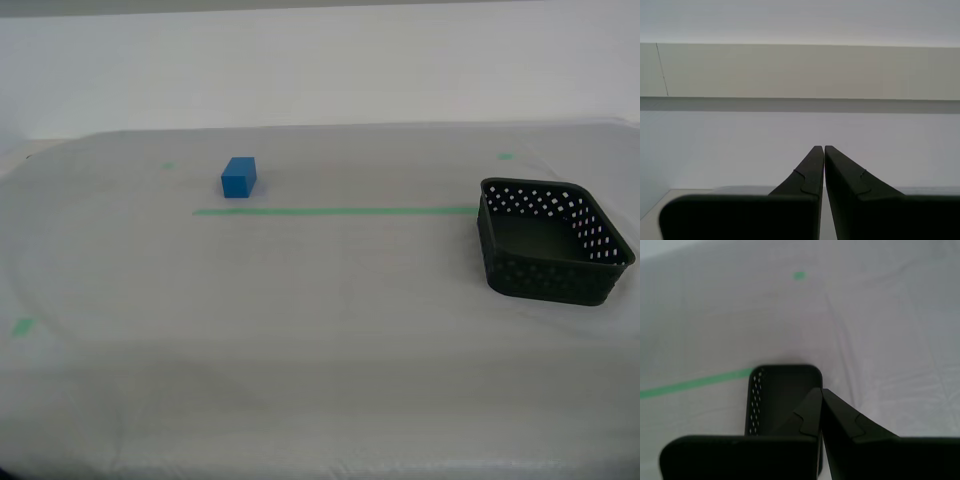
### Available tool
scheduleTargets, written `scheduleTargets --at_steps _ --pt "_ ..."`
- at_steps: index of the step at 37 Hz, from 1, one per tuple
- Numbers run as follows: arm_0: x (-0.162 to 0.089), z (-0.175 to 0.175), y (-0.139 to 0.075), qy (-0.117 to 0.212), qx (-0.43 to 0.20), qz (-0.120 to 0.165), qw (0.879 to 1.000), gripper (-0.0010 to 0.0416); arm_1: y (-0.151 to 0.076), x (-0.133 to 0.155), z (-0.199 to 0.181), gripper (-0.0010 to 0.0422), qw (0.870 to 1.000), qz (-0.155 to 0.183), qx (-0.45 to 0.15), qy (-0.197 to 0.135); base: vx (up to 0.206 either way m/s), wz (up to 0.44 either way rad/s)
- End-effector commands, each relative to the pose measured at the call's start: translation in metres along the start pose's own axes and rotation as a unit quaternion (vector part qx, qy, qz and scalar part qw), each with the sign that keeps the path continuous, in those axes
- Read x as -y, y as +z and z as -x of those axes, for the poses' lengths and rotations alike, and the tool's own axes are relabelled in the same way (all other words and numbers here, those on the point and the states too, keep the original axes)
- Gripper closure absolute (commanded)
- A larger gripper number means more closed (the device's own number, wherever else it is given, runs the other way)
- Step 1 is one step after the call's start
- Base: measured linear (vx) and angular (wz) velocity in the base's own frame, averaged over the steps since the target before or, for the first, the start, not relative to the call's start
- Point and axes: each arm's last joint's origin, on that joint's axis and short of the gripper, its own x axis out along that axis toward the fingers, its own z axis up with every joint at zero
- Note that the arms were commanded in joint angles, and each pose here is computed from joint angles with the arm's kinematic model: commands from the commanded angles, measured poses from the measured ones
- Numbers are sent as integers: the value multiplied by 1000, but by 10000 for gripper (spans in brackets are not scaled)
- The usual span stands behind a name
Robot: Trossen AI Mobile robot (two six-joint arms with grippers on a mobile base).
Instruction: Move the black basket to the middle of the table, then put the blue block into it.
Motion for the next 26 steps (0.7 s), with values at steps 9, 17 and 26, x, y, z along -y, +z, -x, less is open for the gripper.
scheduleTargets --at_steps 9,17,26 --pt "-5 -29 12 10 -102 -12 995 406 1 0 0 412 1000 -1 2 0 0 0" --pt "-8 -56 14 25 -192 -26 981 406 1 0 0 412 1000 -1 3 0 0 0" --pt "-7 -83 10 5 -263 -32 964 406 1 0 0 412 1000 -1 3 0 0 0"
